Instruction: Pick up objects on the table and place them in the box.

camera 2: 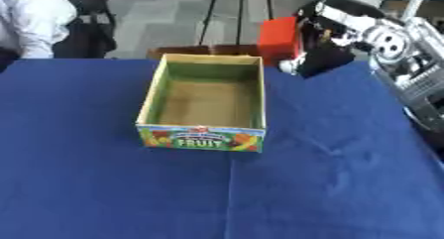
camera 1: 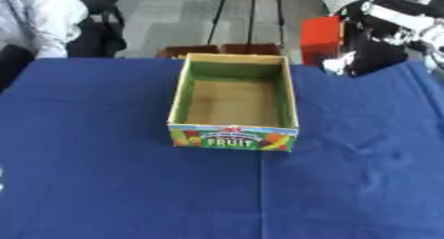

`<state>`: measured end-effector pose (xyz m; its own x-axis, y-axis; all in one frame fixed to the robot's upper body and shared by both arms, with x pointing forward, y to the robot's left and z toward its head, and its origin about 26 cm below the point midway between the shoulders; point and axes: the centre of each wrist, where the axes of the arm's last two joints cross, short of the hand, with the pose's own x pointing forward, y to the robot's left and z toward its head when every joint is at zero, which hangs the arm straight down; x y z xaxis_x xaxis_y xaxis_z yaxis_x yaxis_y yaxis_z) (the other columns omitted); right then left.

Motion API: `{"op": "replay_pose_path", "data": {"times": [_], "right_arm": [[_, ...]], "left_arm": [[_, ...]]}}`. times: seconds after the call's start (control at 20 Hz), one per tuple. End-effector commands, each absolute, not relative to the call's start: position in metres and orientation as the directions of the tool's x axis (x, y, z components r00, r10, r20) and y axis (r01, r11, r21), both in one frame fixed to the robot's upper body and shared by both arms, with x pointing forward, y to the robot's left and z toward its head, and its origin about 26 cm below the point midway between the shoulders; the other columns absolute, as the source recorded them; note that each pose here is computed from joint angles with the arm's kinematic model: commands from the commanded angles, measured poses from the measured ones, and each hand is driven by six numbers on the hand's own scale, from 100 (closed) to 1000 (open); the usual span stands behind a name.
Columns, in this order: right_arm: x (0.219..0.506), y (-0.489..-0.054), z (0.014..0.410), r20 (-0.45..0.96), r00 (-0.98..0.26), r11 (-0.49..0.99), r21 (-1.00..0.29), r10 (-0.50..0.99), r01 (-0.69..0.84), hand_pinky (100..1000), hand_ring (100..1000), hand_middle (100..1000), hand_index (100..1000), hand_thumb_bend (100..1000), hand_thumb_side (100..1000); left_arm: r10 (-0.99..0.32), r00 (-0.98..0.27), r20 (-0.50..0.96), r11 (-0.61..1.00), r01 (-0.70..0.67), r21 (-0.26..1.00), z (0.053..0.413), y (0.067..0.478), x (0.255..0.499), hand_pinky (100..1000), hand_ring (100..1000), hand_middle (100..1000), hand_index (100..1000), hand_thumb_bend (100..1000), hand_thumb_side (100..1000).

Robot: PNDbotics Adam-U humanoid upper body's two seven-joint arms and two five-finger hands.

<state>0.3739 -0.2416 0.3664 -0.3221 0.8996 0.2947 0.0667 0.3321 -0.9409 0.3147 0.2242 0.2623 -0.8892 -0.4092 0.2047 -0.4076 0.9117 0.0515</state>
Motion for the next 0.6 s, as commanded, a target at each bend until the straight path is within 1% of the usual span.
{"op": "replay_pose_path", "data": {"times": [0.05,0.3,0.4,0.6], "right_arm": [[0.38,-0.233,0.382,0.295,-0.336,0.353,-0.927,0.895,0.129,314,475,375,469,100,272],[0.402,-0.212,0.385,0.303,-0.356,0.38,-0.91,0.884,0.168,317,477,374,469,100,259],[0.413,-0.206,0.38,0.295,-0.351,0.374,-0.909,0.889,0.184,319,479,377,471,100,254],[0.442,-0.205,0.357,0.285,-0.303,0.353,-0.914,0.909,0.199,319,479,377,471,100,264]], "left_arm": [[-0.41,-0.897,0.166,0.912,-0.406,0.056,0.272,0.225,0.312,823,902,872,973,100,965],[-0.398,-0.904,0.159,0.917,-0.395,0.049,0.275,0.222,0.312,822,902,871,973,100,965],[-0.391,-0.907,0.157,0.92,-0.389,0.045,0.276,0.221,0.312,821,901,871,973,100,965],[-0.379,-0.912,0.155,0.925,-0.378,0.039,0.277,0.219,0.312,821,901,871,973,100,966]]}}
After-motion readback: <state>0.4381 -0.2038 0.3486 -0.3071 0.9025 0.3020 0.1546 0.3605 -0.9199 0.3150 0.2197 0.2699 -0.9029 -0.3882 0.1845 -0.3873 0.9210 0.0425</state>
